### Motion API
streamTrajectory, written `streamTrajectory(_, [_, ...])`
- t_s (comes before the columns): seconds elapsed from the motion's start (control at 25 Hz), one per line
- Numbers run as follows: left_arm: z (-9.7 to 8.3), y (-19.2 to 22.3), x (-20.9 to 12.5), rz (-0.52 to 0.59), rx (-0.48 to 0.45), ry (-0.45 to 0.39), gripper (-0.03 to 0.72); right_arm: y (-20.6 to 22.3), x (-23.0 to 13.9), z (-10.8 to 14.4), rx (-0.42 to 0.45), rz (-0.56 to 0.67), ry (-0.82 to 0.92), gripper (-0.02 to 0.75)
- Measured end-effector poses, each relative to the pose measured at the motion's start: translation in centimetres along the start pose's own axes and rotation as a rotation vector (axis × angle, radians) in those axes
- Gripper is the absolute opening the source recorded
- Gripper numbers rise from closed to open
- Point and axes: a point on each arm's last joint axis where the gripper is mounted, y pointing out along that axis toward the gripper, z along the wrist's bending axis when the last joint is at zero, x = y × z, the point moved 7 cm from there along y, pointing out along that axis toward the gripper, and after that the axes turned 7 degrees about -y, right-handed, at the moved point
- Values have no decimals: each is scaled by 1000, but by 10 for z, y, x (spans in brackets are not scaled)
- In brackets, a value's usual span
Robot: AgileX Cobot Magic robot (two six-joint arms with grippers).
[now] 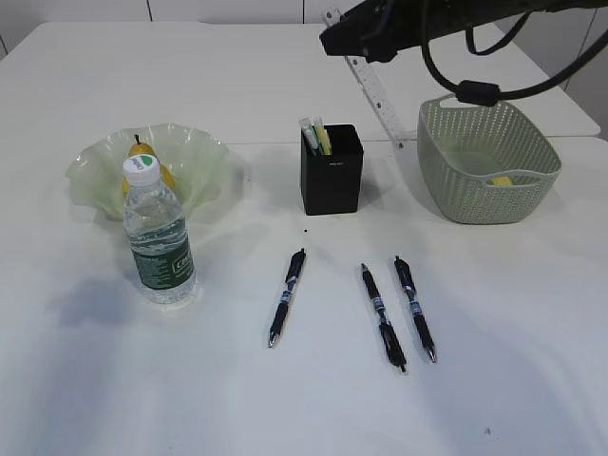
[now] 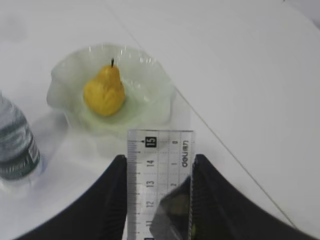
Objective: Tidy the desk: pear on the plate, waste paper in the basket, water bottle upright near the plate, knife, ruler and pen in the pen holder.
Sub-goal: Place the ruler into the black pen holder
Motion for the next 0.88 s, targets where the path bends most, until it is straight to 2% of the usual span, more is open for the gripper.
streamTrajectory(0.32, [0, 0, 0, 3, -1, -1, 474, 33, 3, -24, -88, -266, 195, 284])
streamTrajectory(0.48, [0, 0, -1, 9, 1, -1, 474, 46, -9, -32, -122, -274, 186, 284])
streamTrajectory(0.88, [0, 0, -2, 16, 3, -1, 474, 72, -18, -52, -145, -292, 158, 284])
